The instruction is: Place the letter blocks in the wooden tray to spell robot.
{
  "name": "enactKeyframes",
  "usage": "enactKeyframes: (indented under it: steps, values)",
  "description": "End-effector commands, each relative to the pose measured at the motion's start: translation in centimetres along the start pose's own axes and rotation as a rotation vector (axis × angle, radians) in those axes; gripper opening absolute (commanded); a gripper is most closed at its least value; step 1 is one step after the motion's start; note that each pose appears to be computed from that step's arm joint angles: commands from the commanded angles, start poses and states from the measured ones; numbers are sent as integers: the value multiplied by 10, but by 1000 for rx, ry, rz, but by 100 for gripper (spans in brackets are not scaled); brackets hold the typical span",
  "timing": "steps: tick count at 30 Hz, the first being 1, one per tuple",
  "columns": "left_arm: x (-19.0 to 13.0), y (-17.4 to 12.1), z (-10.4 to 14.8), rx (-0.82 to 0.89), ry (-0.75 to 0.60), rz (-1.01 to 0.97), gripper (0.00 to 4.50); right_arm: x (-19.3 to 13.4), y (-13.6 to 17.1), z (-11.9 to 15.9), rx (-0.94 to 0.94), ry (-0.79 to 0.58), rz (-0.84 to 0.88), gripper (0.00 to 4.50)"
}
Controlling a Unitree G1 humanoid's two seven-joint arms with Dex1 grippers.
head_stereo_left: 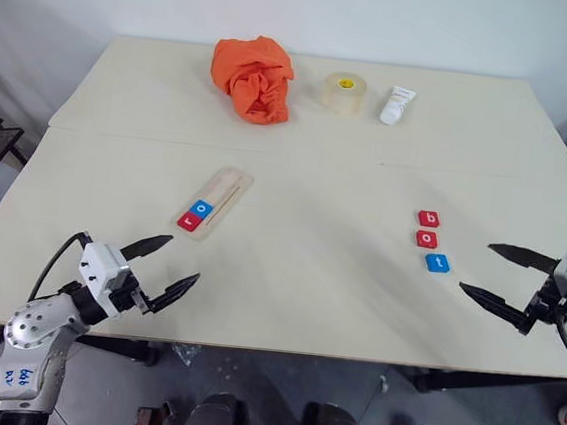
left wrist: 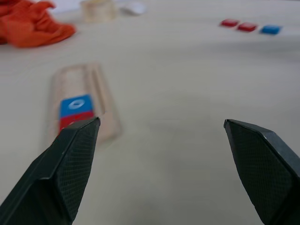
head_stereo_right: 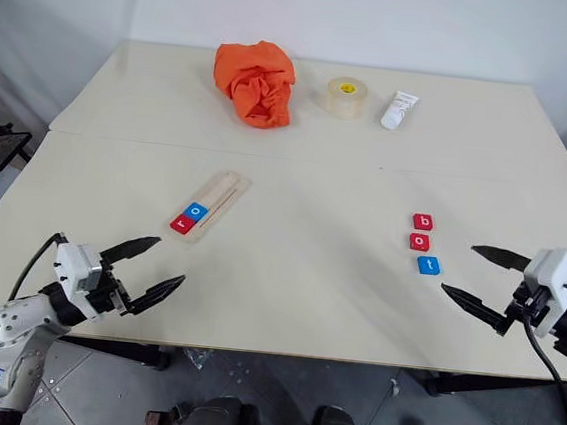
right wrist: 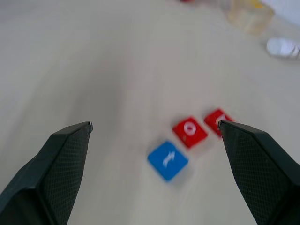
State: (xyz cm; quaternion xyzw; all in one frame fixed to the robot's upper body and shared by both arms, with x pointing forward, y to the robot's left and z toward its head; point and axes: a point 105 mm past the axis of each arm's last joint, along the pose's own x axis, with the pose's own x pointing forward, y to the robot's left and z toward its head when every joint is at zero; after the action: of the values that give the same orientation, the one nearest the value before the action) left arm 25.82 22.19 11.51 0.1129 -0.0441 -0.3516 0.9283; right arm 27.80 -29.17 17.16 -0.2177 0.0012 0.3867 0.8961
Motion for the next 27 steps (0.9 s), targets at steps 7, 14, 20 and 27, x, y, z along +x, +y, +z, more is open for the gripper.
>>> enactKeyframes:
  steps: [7,14,20,27]
  values:
    - [-4,29,21,73,119,127,450,29,2,33,-72,-88,70,449]
    - [35,58,33,7,249,247,450,40,5,41,-100,-99,152,449]
    - [70,60,40,-32,347,245,450,45,8,40,-95,-107,172,449]
    - [95,53,37,-68,497,225,450,44,12,37,-90,-100,180,449]
